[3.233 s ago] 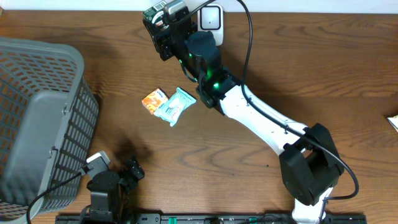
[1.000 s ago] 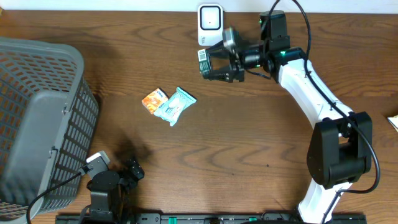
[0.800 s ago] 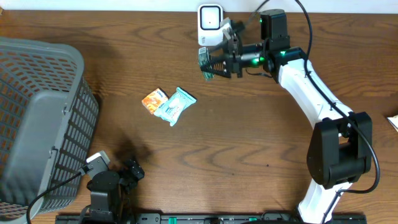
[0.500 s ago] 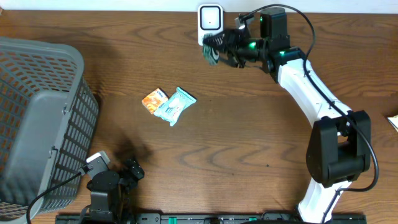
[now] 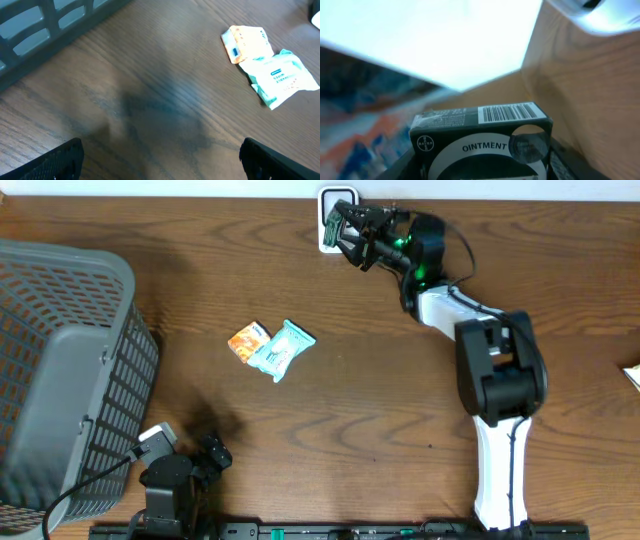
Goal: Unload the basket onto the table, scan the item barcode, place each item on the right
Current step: 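Hold the box's barcode face against the scanner window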
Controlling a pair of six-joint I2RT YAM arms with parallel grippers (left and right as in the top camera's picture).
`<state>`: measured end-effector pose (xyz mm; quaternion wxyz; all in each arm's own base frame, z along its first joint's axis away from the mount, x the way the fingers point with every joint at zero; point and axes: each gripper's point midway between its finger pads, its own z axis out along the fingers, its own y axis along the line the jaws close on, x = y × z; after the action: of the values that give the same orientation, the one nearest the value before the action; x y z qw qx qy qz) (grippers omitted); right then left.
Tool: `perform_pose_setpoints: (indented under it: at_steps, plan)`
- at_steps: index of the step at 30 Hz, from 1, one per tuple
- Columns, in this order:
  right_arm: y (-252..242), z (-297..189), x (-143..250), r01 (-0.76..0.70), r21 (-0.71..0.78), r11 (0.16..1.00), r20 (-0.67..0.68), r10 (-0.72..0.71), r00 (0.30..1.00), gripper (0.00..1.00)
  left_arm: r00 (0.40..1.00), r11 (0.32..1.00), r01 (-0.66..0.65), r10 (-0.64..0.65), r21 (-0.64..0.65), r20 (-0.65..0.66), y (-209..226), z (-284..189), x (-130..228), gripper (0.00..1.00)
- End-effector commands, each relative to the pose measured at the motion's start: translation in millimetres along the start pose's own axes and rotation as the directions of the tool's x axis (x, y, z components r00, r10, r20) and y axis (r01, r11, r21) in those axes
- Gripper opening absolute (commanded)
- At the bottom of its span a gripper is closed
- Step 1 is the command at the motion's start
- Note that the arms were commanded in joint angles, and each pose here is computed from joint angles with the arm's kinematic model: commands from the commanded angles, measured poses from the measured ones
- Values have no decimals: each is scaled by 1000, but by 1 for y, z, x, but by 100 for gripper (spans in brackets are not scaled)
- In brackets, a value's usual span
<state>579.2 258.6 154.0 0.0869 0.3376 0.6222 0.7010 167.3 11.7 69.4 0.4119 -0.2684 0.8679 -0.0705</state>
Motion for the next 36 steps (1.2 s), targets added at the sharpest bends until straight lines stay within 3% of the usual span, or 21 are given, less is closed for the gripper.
perform_pose_setpoints:
  at_steps: [1,15,25,28,30,31,34,36]
  plan:
    - [4,4,-26,-94,-67,993,98,100,990,41,999,998,-18,16,-63,-32,14,1,10,98]
    - [36,46,-24,-162,-24,987,237,163,958,47,999,998,-18,16,-63,-33,14,1,10,98]
    - [15,49,-33,-162,-14,987,237,161,958,49,999,998,-18,16,-63,-33,14,1,10,98]
    - [20,53,-27,-27,-26,999,196,32,980,47,999,998,-18,16,-63,-32,14,1,10,98]
    - [23,53,-27,113,-10,994,199,-109,974,38,999,998,-18,16,-63,-33,14,1,10,98]
    - [24,53,-27,212,7,977,198,-210,958,32,999,998,-17,15,-63,-33,14,1,10,98]
    - [28,49,-26,453,53,890,167,-455,875,32,999,998,-18,16,-63,-32,14,1,10,98]
    - [33,43,-28,481,80,873,153,-487,860,32,999,998,-18,16,-63,-32,14,1,10,98]
